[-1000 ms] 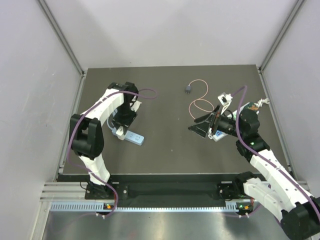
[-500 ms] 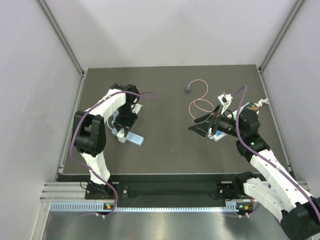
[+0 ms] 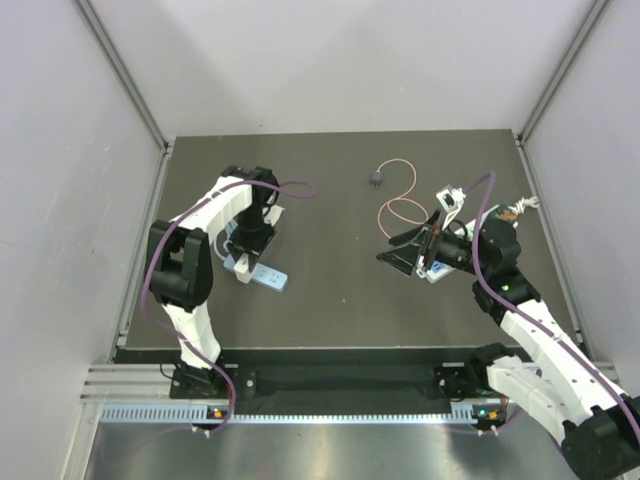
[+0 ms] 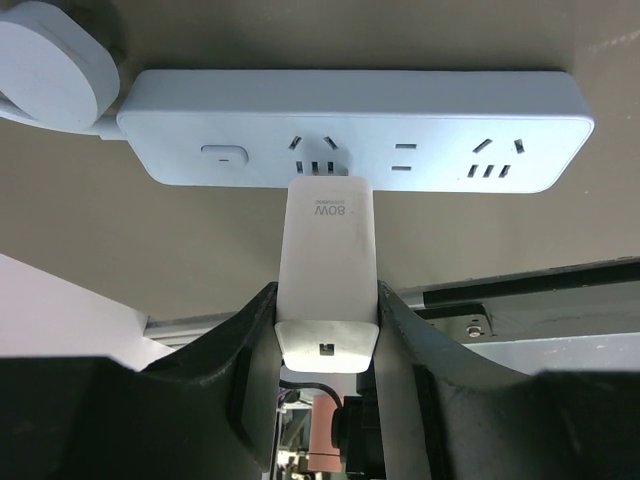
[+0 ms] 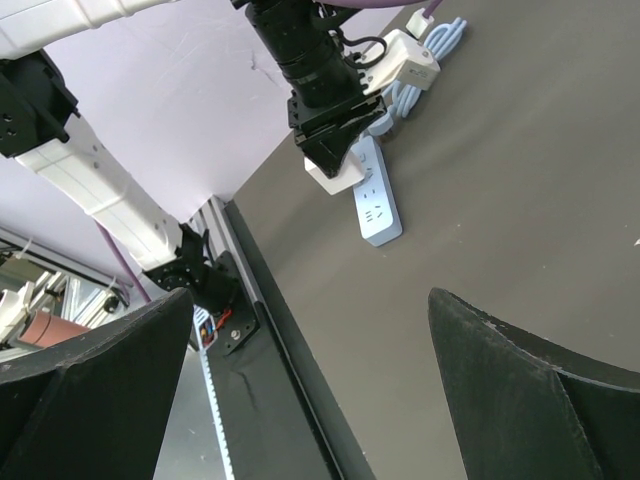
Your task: Insert the plug
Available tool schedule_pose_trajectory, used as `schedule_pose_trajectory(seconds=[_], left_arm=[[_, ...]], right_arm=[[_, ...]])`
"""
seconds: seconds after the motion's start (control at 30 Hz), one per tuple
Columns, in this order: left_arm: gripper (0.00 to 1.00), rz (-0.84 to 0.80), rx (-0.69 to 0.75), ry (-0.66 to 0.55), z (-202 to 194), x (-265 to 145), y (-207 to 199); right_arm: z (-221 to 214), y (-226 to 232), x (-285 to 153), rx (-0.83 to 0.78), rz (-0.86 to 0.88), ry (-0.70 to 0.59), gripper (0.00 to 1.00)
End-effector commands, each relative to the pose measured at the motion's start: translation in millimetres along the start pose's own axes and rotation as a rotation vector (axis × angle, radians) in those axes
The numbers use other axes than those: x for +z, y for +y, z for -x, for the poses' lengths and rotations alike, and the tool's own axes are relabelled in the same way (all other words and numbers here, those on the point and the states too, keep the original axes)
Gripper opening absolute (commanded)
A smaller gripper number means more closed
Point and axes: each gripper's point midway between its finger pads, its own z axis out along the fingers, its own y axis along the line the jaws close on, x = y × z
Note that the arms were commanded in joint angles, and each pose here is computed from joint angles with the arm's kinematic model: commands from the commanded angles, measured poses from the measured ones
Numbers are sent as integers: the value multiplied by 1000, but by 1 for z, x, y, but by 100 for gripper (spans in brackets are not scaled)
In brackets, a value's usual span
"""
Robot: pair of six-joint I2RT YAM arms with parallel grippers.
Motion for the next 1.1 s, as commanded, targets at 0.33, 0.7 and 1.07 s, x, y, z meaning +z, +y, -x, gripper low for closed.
schedule_pose_trajectory(seconds=[0.33,0.7,1.07], left_arm=[[0,25,-25,-7,11,7,16],[0,-23,-36,22,2,30,5],[0,-74,-65,-6,-1,59,-9]], right_arm=[[21,14,-4,-82,29,-53,100],[20,12,-3,-76,23,-49,100],[18,9,-1,-59,16,-38,100]])
